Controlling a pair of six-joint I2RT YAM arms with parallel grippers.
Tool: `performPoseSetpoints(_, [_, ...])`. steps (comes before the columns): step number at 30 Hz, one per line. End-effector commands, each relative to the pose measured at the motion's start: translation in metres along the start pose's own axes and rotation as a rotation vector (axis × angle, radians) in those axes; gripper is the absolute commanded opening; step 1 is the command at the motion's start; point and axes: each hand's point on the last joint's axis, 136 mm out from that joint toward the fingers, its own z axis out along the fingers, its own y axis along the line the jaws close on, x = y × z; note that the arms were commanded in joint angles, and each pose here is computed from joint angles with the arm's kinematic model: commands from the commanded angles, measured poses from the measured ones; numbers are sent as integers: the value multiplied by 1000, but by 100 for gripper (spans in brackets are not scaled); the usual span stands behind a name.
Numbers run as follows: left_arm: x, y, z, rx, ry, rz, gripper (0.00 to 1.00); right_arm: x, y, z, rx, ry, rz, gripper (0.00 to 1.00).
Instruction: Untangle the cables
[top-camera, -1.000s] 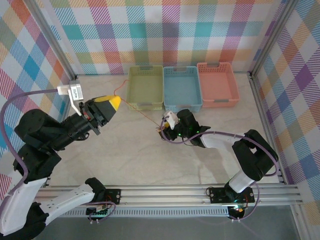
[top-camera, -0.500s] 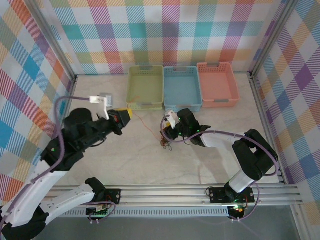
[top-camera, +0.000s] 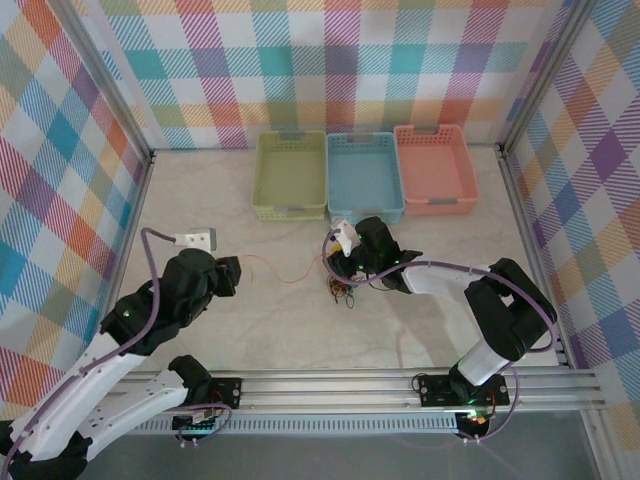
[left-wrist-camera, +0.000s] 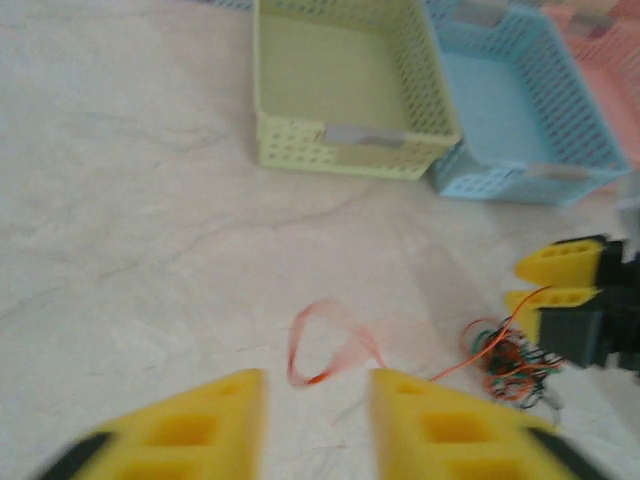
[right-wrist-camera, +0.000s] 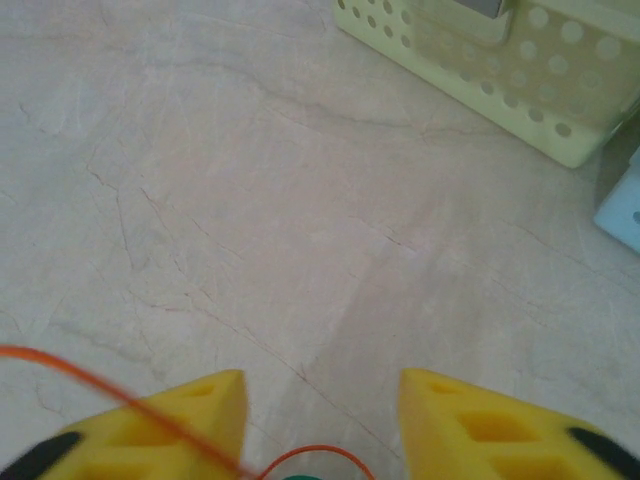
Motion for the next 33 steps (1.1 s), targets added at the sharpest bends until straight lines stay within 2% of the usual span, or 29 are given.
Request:
performPoseSetpoints(1, [20,7,13,-48,45,-16,78,-6,7,-1,-48,1,14,22])
performPoseSetpoints(3, [31,2,19,-1,58,-44,86,-7,10,-1,-62,0,13,18])
performPoseSetpoints(5, [37,-2,22,38,58,-68,89,-8,11,-2,-70,-6,11,16])
performPoseSetpoints(8, [38,-19,24,126,63,-75,89,-9,12,-3,-75,-15,12,14])
performPoseSetpoints(14, [41,-90,38,418,137,3,84,-11,17,-8,-102,-34,-1,10])
performPoseSetpoints(18, [49,-118,80,472,193,-18,81,-15,23,-16,-135,-63,-17,0])
performPoseSetpoints(21, [56,-136,100,529,271,-2,79,-17,25,-24,-146,-97,-30,0])
performPoseSetpoints(25, [66,-154,108,605,336,151,76,-23,27,-36,-175,-158,-36,0])
performPoseSetpoints(28, [78,-154,114,614,360,200,76,-23,29,-41,-215,-177,-22,0])
performPoseSetpoints(32, [77,-162,110,682,370,238,79,-26,31,-46,-253,-203,-16,0])
performPoseSetpoints(33, [71,-161,112,659,360,257,79,-26,31,-47,-257,-208,-15,0])
